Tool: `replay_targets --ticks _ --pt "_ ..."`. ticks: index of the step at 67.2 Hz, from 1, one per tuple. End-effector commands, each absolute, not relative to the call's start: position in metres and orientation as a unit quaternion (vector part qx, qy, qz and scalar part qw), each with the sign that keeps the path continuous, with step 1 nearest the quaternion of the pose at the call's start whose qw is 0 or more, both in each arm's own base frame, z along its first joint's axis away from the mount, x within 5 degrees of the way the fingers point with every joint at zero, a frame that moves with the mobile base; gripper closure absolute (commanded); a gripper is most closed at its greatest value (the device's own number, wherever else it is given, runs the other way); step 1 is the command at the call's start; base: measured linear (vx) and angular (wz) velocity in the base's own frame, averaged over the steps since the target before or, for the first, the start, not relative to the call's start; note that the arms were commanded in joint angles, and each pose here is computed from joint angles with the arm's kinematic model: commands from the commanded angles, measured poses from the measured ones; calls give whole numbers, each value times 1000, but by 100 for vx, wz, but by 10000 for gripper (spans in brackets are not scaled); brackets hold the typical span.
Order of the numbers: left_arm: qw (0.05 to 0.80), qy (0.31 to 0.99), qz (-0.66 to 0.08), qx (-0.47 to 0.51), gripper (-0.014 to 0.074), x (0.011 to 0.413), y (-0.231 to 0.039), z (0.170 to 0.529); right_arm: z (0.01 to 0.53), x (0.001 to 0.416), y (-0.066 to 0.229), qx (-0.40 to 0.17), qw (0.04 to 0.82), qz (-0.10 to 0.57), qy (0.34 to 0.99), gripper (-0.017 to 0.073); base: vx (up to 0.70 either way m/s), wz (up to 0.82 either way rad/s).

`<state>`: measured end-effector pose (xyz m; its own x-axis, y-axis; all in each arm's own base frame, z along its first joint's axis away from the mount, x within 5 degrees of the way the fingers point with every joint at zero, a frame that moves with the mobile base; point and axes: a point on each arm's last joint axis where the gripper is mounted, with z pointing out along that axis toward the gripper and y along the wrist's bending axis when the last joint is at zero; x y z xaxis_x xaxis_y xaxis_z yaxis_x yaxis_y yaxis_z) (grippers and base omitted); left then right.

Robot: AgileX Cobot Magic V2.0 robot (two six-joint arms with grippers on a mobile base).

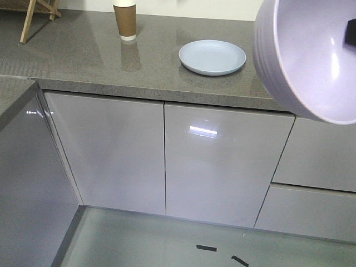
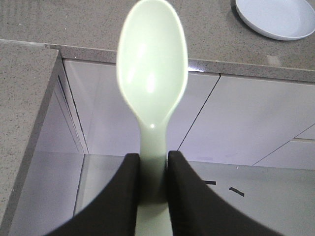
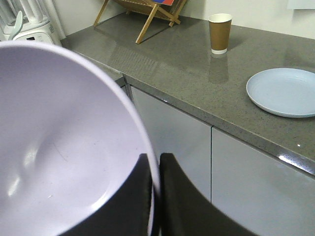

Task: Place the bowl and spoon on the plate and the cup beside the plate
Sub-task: 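Drive toward the pale blue plate holding spoon and bowl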

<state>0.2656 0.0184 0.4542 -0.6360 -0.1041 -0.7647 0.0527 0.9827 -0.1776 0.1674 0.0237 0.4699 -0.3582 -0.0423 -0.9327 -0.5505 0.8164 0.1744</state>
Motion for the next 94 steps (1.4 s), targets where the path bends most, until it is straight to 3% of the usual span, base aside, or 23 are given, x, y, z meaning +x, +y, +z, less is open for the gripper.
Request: replay_targets --ticks 1,94 --pt "473 875 -99 -15 601 258 15 473 486 163 26 -183 570 245 762 565 5 -1" --pt "473 875 -99 -15 601 258 15 473 486 163 26 -183 570 245 762 565 12 -1"
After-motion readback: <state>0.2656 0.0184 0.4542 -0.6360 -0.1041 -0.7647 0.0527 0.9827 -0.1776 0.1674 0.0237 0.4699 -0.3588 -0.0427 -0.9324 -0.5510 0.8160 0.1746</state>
